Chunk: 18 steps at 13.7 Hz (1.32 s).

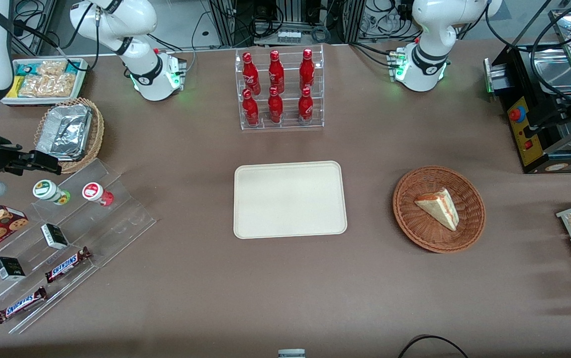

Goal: Place green gum on tray
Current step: 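Move the right gripper down toward the green-and-white gum bottle on the display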

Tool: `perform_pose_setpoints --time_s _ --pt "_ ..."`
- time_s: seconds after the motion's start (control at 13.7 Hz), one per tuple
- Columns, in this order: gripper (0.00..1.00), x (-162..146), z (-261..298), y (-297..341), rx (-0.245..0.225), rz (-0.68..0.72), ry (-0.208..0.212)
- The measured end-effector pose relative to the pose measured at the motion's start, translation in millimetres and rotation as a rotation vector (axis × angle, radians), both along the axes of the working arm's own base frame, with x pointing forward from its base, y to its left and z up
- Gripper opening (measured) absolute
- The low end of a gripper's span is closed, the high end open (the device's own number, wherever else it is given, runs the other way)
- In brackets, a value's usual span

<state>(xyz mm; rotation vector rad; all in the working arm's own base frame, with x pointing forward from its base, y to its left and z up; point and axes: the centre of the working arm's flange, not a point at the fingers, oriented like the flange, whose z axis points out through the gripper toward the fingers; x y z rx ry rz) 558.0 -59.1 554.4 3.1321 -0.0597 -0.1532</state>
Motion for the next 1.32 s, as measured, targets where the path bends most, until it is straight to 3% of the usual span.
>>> perform_pose_setpoints --time_s 0.59,1.02,1.32 --pt "1.00 2 -6 -1 -0.001 0.038 0.010" --pt "1.00 11 -47 -25 0.011 0.221 -0.005" --pt "1.00 10 -70 -58 0.015 0.451 -0.027"
